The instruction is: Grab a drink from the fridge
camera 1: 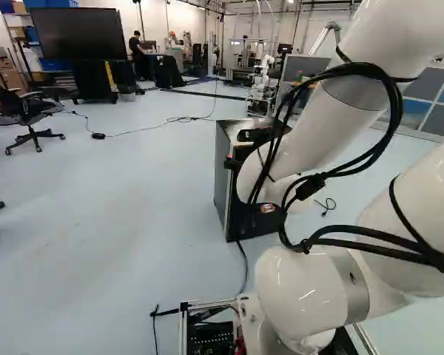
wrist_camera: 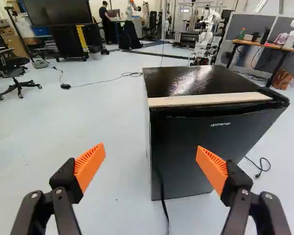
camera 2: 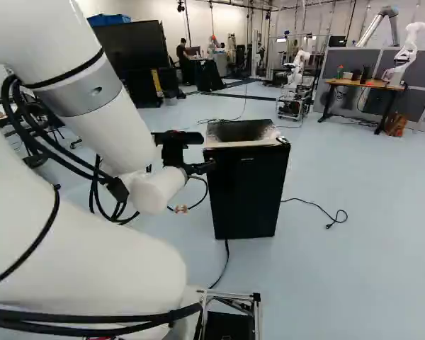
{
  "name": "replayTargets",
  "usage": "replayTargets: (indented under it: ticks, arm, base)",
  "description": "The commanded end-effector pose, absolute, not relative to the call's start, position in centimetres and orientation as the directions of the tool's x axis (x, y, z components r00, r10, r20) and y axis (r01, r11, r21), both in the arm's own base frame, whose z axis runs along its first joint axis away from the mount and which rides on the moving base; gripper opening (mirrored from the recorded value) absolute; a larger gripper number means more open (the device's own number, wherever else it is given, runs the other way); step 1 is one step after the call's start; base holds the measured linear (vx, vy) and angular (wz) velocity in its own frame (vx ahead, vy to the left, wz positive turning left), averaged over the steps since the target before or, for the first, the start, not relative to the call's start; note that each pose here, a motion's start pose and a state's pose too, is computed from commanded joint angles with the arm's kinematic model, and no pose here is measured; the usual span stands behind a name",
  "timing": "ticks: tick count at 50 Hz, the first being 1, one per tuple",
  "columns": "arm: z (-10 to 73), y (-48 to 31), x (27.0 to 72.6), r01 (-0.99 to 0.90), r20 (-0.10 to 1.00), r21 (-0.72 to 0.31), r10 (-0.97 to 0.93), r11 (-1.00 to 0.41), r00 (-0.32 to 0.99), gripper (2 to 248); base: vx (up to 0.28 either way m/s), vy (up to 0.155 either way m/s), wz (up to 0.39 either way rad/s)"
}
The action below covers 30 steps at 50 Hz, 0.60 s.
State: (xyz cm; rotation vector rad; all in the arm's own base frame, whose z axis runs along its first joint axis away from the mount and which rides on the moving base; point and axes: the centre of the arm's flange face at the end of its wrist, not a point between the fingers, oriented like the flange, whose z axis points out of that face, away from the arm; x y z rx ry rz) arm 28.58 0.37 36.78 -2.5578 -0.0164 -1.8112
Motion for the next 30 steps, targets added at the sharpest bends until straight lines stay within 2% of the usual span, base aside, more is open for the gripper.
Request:
replayTargets:
  ticks: [30]
  arm:
    - [37.1, 2.9, 32.4, 0.06, 0.939, -0.013, 0.008, -0.998, 0.342, 247]
  base:
    - [0.0, 0.0, 0.0]
